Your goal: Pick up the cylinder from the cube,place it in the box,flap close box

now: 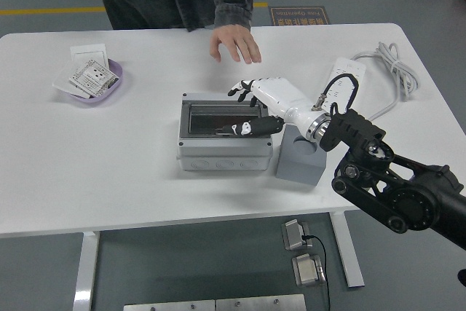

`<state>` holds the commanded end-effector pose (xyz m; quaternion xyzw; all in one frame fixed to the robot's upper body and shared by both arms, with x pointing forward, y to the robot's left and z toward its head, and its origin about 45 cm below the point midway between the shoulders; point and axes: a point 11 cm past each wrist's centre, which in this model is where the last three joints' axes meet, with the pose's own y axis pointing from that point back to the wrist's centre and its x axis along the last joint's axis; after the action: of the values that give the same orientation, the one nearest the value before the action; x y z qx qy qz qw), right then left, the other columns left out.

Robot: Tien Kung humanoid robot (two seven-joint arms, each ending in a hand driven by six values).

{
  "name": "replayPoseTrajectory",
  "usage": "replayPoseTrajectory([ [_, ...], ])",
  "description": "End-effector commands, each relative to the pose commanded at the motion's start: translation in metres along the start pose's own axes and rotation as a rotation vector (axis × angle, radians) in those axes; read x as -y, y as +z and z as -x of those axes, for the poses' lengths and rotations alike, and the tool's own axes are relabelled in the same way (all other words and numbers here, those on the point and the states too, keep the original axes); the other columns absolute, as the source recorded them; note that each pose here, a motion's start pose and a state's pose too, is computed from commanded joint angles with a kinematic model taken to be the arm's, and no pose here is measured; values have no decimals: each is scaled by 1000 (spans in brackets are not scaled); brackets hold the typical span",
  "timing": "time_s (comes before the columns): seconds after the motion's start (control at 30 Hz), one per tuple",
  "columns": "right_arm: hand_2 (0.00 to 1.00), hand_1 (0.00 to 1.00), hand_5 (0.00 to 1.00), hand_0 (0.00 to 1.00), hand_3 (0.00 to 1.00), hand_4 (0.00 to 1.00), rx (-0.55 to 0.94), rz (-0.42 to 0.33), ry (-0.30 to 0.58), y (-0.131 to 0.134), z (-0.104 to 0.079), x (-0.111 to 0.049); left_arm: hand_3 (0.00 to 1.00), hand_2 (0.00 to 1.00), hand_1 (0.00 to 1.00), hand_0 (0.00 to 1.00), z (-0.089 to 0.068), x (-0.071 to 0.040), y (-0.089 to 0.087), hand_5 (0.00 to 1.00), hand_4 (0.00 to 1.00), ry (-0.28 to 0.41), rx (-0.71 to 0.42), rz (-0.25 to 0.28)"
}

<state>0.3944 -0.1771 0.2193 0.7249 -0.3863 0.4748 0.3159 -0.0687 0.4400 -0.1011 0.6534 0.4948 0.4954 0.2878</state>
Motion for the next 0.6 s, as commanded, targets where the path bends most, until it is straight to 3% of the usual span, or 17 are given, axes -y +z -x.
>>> replayPoseTrajectory([
  [0.33,654,488,674,349,746,949,155,27,206,-1,-22,-34,714,677,698,648,0,3,-10,517,785,2,-5,-19],
  [0.47,654,488,674,349,746,949,320,36,334,3,-33,-58,714,677,698,648,1,4,-13,517,785,-1,-8,-25],
  [0.6,647,488,687,341,740,951,454,83,434,25,-34,-85,714,676,698,648,-1,4,-14,518,786,2,-8,-27],
])
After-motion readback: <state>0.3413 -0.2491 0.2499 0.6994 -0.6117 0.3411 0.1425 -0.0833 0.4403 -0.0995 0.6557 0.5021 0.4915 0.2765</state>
